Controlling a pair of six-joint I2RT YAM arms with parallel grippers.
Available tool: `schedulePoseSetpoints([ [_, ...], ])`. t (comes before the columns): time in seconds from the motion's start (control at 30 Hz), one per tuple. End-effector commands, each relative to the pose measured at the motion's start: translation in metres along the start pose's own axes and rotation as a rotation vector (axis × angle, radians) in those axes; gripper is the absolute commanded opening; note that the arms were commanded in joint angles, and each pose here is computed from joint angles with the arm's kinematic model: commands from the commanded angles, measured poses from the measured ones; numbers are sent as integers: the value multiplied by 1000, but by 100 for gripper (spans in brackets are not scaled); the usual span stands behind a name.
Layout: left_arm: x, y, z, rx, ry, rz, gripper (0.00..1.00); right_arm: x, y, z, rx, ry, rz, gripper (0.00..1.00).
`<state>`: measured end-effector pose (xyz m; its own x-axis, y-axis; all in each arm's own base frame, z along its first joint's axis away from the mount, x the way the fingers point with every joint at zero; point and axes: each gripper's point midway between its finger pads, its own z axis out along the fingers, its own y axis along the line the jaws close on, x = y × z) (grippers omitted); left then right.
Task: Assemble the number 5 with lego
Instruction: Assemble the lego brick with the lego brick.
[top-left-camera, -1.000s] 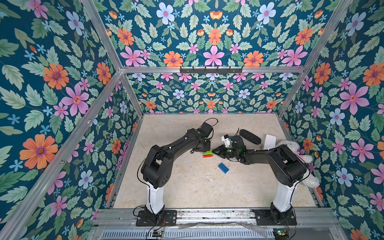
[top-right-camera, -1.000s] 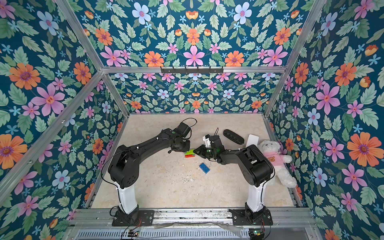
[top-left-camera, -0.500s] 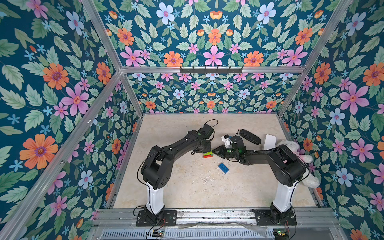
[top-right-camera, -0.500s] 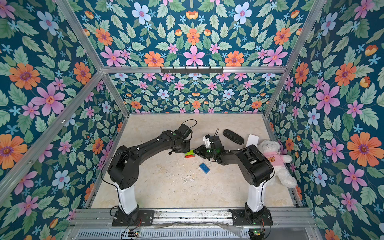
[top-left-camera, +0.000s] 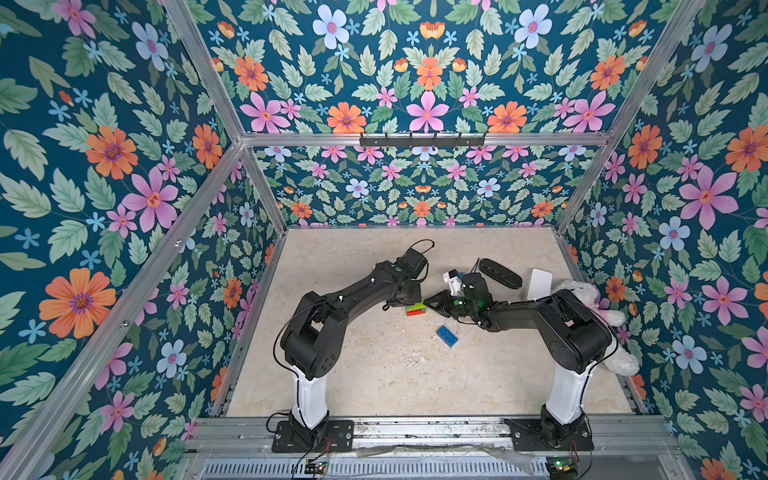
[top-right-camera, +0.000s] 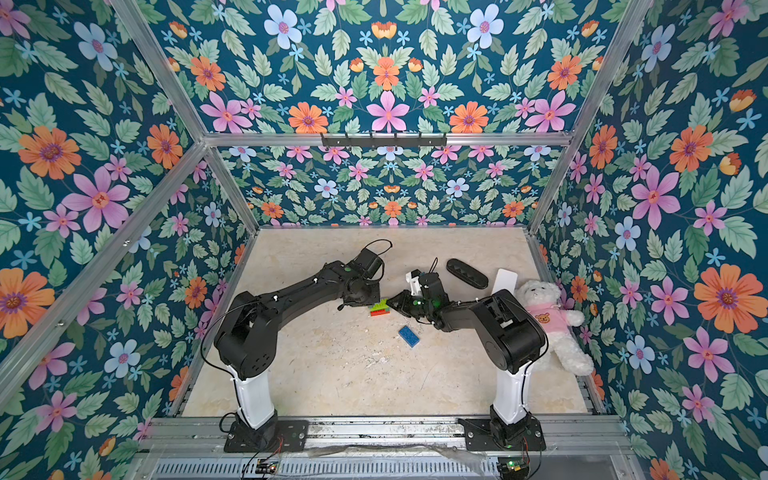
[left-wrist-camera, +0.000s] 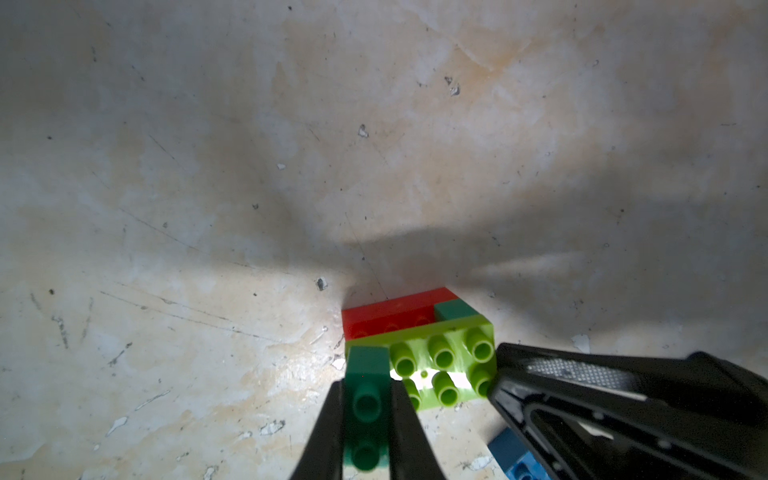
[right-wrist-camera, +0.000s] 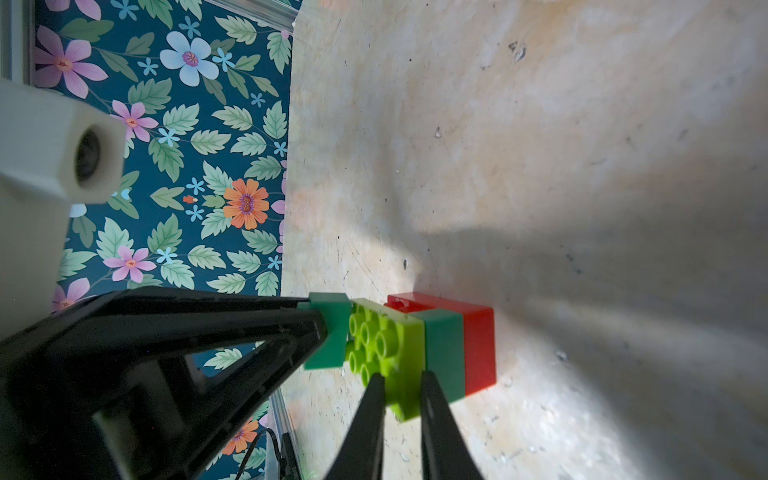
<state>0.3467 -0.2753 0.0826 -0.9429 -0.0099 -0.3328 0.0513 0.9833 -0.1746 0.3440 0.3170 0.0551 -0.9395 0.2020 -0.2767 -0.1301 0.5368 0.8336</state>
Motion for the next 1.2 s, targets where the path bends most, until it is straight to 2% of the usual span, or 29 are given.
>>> schedulePoseSetpoints([
  [0.0,0,-18,-4,84,8,-14,0,32,-55,-2,214,80,116,18],
  [0.23,-6,-22,-10,93,-5,-27,0,33,-57,-3,220,80,116,18],
  [0.43,1,-22,-7,83,13,-32,0,33,-56,-2,216,79,115,18],
  [0.8,-3,-4,-22,-7,-40,-29,0,33,-55,-2,211,83,112,18],
  [0.97,0,6,-18,-53,-32,-43,0,33,-56,-1,211,81,109,18],
  [1.17,1,3,-13,-30,-24,-78,0,32,-55,-2,210,81,108,18],
])
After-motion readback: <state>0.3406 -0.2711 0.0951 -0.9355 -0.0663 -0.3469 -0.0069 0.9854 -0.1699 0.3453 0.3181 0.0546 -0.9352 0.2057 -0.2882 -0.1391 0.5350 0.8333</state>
